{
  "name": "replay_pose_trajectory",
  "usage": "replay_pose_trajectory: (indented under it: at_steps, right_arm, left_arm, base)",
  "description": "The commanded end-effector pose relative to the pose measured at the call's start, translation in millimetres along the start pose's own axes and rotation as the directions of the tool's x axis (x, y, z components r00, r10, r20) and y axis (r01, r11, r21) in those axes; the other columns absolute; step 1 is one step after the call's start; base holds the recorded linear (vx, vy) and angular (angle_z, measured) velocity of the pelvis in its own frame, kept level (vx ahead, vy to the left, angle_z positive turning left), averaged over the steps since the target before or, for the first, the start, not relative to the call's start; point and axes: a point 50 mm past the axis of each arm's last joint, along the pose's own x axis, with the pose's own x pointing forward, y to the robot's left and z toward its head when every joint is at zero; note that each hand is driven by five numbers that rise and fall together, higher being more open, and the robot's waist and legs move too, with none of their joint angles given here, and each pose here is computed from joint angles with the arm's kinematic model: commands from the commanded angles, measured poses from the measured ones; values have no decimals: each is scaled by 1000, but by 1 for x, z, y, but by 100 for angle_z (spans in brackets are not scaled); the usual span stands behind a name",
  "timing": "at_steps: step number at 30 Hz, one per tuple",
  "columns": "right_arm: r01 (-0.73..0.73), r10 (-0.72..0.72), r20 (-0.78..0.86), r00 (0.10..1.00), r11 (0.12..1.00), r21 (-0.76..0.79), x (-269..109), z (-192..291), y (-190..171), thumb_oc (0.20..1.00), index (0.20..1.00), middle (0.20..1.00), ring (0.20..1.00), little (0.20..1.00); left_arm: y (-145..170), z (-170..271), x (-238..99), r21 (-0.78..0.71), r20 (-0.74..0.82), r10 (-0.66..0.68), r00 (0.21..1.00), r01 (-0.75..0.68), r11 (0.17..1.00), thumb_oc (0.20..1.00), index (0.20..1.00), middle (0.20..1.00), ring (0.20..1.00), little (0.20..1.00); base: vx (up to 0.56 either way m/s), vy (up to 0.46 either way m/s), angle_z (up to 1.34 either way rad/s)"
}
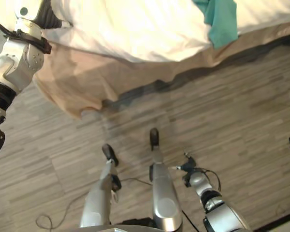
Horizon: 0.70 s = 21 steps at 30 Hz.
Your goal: Tidy up the quilt and then pick up the clothes from the bed and put them into the laundry hamper.
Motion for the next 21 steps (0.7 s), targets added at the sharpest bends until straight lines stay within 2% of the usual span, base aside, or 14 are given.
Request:
replay_pose_trajectory:
  at_steps: [1,2,3,4,5,8,10,11,12,13,14,15,18,21]
  right_arm:
    - [-14,21,-72,997,996,91,-7,-23,9,1000,1000,1000,1000,1000]
    - [-25,34,-92,995,995,96,-9,-28,13,1000,1000,1000,1000,1000]
    - [-25,34,-92,995,995,96,-9,-29,13,1000,1000,1000,1000,1000]
    - [-48,60,-134,989,995,93,-12,-39,14,1000,1000,1000,1000,1000]
    - [-48,60,-134,989,994,93,-12,-39,14,1000,1000,1000,1000,1000]
    - [-57,62,-160,985,998,39,-9,-38,5,1000,1000,1000,1000,1000]
    - [-75,73,-195,978,997,-7,-11,-46,6,1000,1000,1000,1000,1000]
    - [-74,62,-233,970,996,-43,-14,-57,1,1000,1000,1000,1000,1000]
    - [-75,62,-234,970,996,-45,-14,-57,1,1000,1000,1000,1000,1000]
    - [-68,64,-232,971,998,-6,-13,-55,3,1000,1000,1000,1000,1000]
    - [-55,61,-215,975,998,34,-12,-50,4,1000,1000,1000,1000,1000]
    - [-33,41,-161,986,998,51,-9,-39,0,1000,1000,1000,1000,1000]
    - [-27,33,-120,992,998,54,-8,-31,-3,1000,1000,1000,1000,1000]
    - [4,-23,153,988,992,123,1,35,-19,1000,1000,1000,1000,1000]
  left_arm:
    - [16,-31,10,165,-130,-56,990,77,983,1000,1000,1000,1000,1000]
    - [7,-32,8,156,-159,-111,981,136,978,291,291,291,291,291]
    - [7,-32,9,156,-158,-111,981,136,978,200,200,200,200,200]
    - [-27,-32,-3,188,-193,-303,933,339,922,200,200,200,200,200]
    - [-27,-31,-3,188,-193,-303,933,338,922,200,200,200,200,200]
    - [-77,-24,-35,102,-184,-554,812,576,811,200,200,200,200,200]
    - [-129,7,-77,57,-78,-682,727,686,725,200,200,200,200,200]
    - [-181,26,-153,-114,-9,-818,575,812,572,200,200,200,200,200]
    - [-181,26,-153,-116,-9,-819,574,813,571,617,617,617,617,617]
    - [-197,37,-186,-237,17,-855,518,833,499,1000,1000,1000,1000,1000]
    - [-212,50,-223,-340,37,-888,458,842,419,1000,1000,1000,1000,1000]
    - [-229,68,-302,-436,51,-950,309,862,257,1000,1000,1000,1000,1000]
    - [-232,71,-331,-477,37,-966,255,854,207,1000,1000,1000,1000,1000]
    - [-227,64,-415,-656,-75,-994,79,747,109,1000,1000,1000,1000,1000]
  base:
    - [3,-15,-3]
    - [0,0,0]
    - [24,-18,8]
    - [18,-14,12]
    - [28,-14,13]
    - [72,7,8]
    - [177,0,-5]
    - [170,29,-1]
    - [146,61,-5]
    - [84,38,-8]
    - [187,86,-1]
    - [152,65,11]
    - [71,28,16]
    - [45,5,17]
